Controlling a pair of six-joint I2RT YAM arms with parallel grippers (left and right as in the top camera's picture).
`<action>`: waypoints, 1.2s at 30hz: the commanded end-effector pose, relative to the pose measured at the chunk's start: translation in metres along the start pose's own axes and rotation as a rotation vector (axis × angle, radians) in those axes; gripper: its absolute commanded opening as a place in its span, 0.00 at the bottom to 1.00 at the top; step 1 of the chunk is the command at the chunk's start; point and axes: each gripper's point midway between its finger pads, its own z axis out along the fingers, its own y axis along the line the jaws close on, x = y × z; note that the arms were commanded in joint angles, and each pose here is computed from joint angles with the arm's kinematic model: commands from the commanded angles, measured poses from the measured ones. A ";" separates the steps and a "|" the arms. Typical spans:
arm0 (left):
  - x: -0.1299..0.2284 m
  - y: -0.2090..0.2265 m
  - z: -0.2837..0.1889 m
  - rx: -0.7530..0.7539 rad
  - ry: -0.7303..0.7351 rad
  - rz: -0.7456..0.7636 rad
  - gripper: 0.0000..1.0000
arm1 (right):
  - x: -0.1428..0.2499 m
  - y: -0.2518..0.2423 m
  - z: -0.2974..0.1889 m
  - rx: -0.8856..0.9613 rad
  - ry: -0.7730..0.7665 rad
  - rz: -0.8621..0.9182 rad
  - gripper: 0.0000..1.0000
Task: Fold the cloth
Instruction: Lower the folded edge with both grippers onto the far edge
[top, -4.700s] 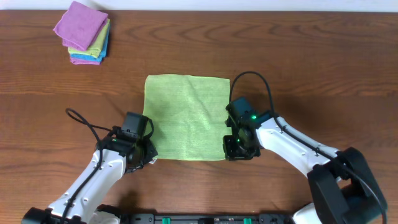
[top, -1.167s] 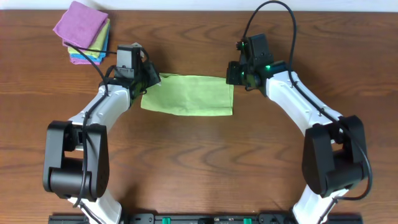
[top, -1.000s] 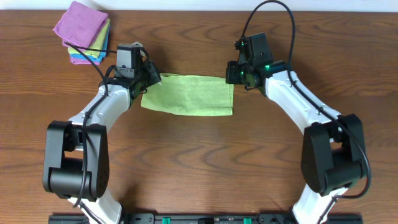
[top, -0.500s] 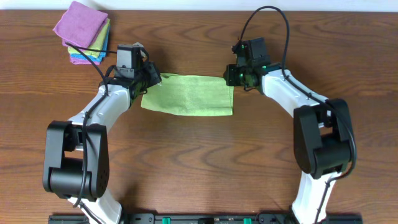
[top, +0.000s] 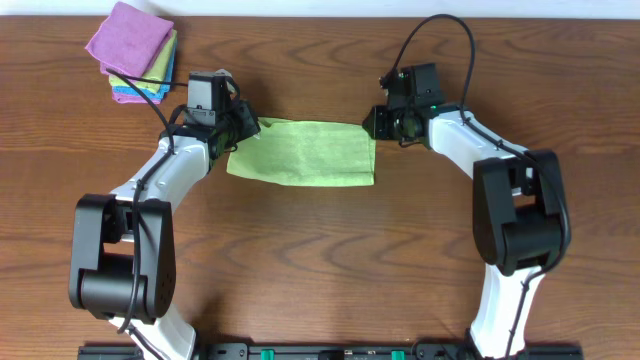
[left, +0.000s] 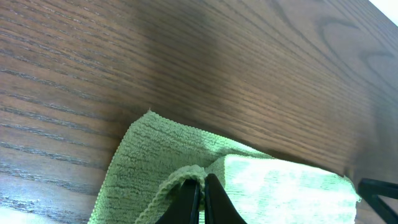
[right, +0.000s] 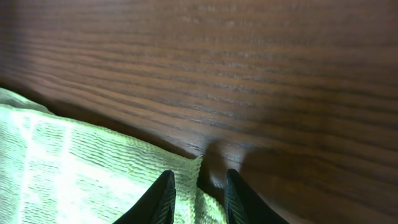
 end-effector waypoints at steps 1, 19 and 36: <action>-0.007 -0.004 -0.001 0.008 -0.011 0.023 0.06 | -0.006 0.005 0.001 -0.034 -0.008 -0.024 0.27; -0.006 -0.004 -0.001 0.008 -0.010 0.023 0.06 | 0.006 0.005 0.014 -0.068 0.028 -0.014 0.25; -0.004 -0.002 -0.001 0.002 0.000 0.021 0.06 | -0.007 0.014 0.011 -0.108 -0.003 -0.001 0.01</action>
